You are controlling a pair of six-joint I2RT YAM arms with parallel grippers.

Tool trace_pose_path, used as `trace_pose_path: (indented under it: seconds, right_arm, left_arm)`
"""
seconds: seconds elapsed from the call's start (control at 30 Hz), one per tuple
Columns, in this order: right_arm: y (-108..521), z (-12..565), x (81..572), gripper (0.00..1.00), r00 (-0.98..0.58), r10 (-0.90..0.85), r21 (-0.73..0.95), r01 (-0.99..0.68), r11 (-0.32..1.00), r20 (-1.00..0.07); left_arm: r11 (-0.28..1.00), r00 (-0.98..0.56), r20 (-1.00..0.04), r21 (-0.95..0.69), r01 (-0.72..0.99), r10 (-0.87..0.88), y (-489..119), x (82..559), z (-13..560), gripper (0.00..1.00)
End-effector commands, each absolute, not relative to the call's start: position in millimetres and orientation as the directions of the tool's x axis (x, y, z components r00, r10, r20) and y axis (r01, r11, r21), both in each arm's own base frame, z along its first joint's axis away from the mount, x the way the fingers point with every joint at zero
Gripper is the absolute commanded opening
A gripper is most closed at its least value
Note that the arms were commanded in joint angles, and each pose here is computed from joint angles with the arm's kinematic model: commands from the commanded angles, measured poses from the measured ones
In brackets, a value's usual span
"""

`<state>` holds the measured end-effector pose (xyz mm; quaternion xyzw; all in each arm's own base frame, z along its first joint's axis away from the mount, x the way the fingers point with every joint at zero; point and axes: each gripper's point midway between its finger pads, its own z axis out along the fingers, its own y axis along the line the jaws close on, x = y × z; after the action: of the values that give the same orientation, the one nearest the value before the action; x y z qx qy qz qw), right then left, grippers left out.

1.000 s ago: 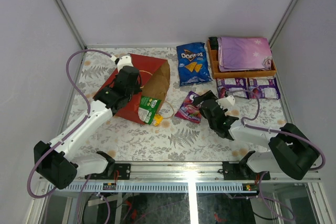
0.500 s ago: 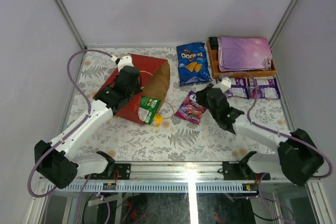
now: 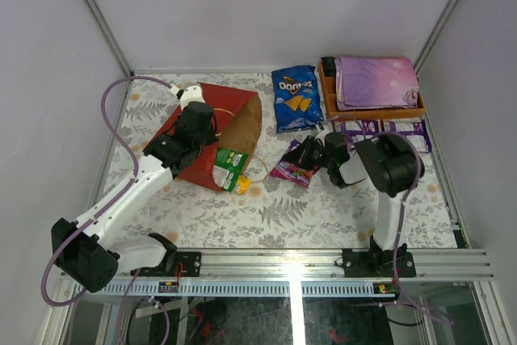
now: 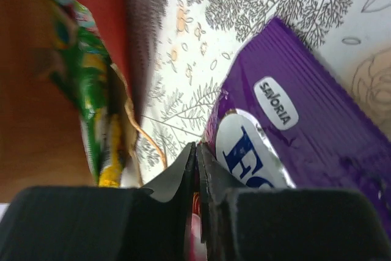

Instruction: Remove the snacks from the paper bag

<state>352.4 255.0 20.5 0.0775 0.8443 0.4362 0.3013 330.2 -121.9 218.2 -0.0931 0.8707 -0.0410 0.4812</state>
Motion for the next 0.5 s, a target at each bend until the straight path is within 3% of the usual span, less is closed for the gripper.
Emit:
trace_pose_path:
  seconds: [0.0,0.13,0.33,0.47]
  right_arm:
    - [259.6,39.1,342.0,0.11,-0.822,0.499,0.952,-0.162,0.260,-0.276]
    - [245.2,10.3,339.7,0.01,-0.798,0.567,0.964,-0.066,0.257,-0.206]
    - [209.9,-23.0,336.5,0.00,-0.707,0.654,0.887,0.081,0.454,-0.270]
    - [180.4,-38.4,331.0,0.00,-0.617,0.735,0.833,0.224,0.506,-0.281]
  left_arm:
    - [0.981,-0.499,-0.845,-0.151,-0.126,-0.194,-115.8,330.9,223.5,0.00]
    - [0.980,-0.496,-0.846,-0.158,-0.119,-0.196,-116.9,330.9,224.8,0.00]
    - [0.980,-0.498,-0.844,-0.160,-0.121,-0.199,-117.2,331.2,224.1,0.00]
    - [0.979,-0.500,-0.842,-0.163,-0.120,-0.201,-118.3,332.0,223.7,0.00]
